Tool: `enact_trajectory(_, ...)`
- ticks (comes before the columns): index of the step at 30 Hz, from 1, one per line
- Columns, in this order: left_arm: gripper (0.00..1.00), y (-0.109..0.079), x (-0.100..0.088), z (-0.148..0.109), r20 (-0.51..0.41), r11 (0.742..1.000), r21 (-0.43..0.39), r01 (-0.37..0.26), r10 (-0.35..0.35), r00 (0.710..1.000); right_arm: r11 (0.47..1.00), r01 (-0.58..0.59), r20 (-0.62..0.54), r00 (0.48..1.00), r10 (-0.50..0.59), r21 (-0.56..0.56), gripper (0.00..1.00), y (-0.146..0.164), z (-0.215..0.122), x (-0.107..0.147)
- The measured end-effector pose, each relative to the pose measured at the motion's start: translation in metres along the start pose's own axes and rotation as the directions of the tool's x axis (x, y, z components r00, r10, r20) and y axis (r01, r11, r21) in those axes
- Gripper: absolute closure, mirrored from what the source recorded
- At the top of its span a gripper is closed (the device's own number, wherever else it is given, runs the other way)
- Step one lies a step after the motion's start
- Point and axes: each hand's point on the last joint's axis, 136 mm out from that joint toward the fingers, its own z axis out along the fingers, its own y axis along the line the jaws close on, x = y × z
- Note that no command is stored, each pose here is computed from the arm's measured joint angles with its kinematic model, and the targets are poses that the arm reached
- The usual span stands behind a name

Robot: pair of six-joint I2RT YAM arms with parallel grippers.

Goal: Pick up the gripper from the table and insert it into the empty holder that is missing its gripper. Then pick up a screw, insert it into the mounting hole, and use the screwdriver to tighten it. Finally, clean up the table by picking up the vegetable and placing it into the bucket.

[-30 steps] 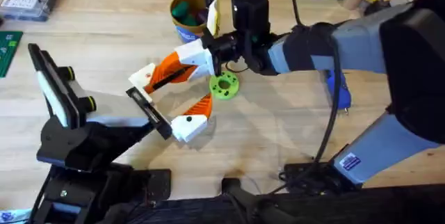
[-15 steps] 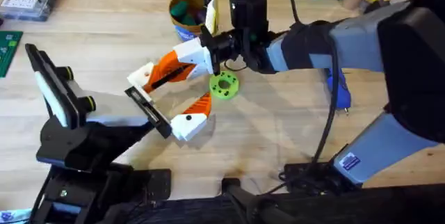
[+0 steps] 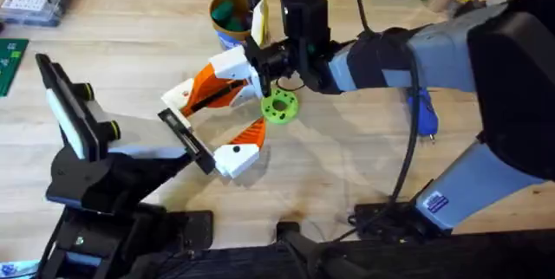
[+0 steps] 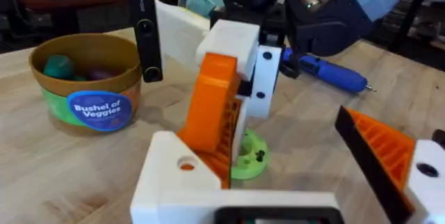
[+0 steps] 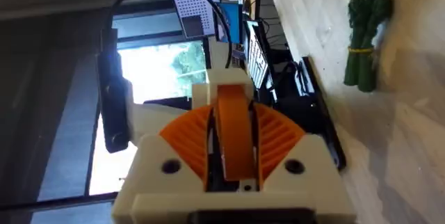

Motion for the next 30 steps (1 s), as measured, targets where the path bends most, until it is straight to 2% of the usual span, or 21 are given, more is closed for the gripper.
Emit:
enact_trajectory(4,0.010,0.000,0.000,0.000,0.000,1.000,0.002,-0.001,0.001,1.000,1.000,0.003,-0.001,1.000,-0.003,-0.002,0.635,0.001,0.000,0.000)
enact_trajectory(7,0.010,-0.006,0.002,0.000,-0.008,0.999,0.036,0.003,-0.002,1.000,0.999,0.042,-0.001,0.999,-0.042,-0.013,0.422,0.007,0.003,0.000)
enact_trajectory(9,0.010,-0.009,0.002,0.000,-0.011,0.999,0.049,0.004,-0.004,1.000,0.998,0.064,-0.005,0.998,-0.064,-0.021,0.201,0.012,0.005,0.000)
enact_trajectory(11,0.010,-0.010,0.003,0.000,-0.012,0.998,0.056,0.004,-0.003,1.000,0.997,0.071,-0.008,0.997,-0.072,-0.024,0.028,0.014,0.007,0.000)
enact_trajectory(23,0.010,-0.012,0.003,0.000,-0.014,0.998,0.069,0.004,-0.004,1.000,0.998,0.050,0.027,0.998,-0.049,-0.025,0.007,0.014,-0.007,-0.009)
enact_trajectory(30,0.010,-0.012,0.003,0.000,-0.013,0.998,0.069,0.004,-0.003,1.000,0.999,0.045,0.125,0.991,-0.041,-0.027,0.006,0.013,-0.044,-0.031)
